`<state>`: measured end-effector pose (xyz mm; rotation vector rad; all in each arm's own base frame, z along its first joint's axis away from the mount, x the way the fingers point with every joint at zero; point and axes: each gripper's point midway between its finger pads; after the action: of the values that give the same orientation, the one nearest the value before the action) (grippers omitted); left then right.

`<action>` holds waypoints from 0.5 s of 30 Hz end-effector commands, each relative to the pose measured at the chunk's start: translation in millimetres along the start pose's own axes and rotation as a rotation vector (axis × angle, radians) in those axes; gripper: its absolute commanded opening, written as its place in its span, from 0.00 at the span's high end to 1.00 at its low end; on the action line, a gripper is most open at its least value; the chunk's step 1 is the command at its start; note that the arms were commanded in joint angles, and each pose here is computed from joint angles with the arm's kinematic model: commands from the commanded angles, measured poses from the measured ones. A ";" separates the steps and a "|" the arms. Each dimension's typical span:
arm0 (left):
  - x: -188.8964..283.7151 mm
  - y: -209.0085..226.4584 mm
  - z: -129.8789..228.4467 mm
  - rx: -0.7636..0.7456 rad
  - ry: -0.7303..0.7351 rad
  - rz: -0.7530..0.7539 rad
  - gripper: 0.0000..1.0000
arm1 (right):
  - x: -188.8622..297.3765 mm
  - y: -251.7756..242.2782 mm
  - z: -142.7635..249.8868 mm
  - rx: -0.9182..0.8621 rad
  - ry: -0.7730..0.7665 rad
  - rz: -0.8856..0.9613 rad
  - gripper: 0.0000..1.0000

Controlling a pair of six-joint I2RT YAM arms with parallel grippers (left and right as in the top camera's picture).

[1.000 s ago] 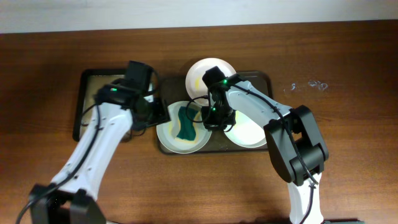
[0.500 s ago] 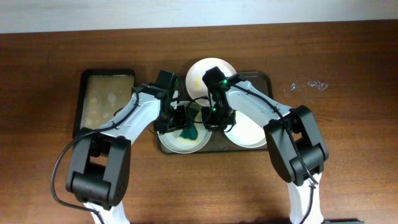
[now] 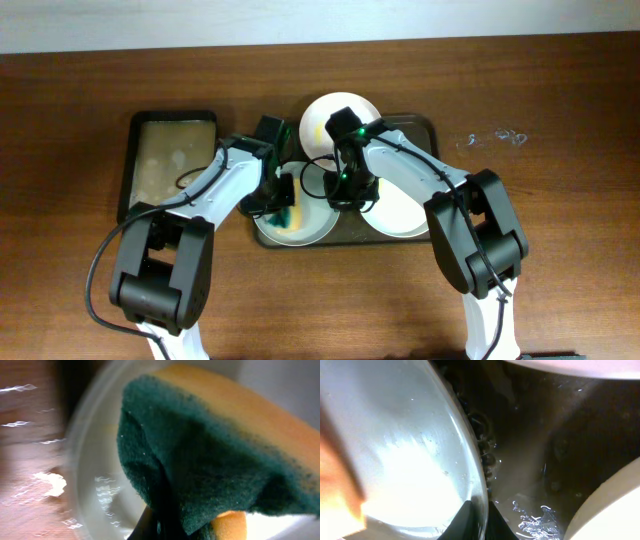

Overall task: Clean dirty plates on tray and stack at the side
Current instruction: 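Scrub the pale blue plate with the sponge in the left gripper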

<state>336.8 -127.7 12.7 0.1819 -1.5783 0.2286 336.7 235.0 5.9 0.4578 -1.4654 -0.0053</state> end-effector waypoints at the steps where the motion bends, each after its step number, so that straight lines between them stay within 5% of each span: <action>1: 5.3 66.4 -25.9 0.116 -0.135 -0.313 1.00 | -5.8 -0.1 4.1 0.006 0.018 0.010 0.91; 7: 39.1 56.3 -43.2 0.137 -0.144 -0.277 1.00 | -5.8 -0.1 4.1 0.006 0.018 0.010 0.91; 15: 44.3 -28.2 -19.4 0.121 0.053 0.143 1.00 | -5.8 -0.1 3.8 0.006 0.016 0.009 0.91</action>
<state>363.4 -117.0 55.5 0.2811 -1.5841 0.3251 332.9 243.9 7.5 0.4897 -1.4561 -0.0186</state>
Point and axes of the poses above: each gripper's point midway between its finger pads, its own x axis back along the fingers, its own y axis along the line the jaws close on, z = x × y, and after that the axes turned 10 degrees about x, right-handed
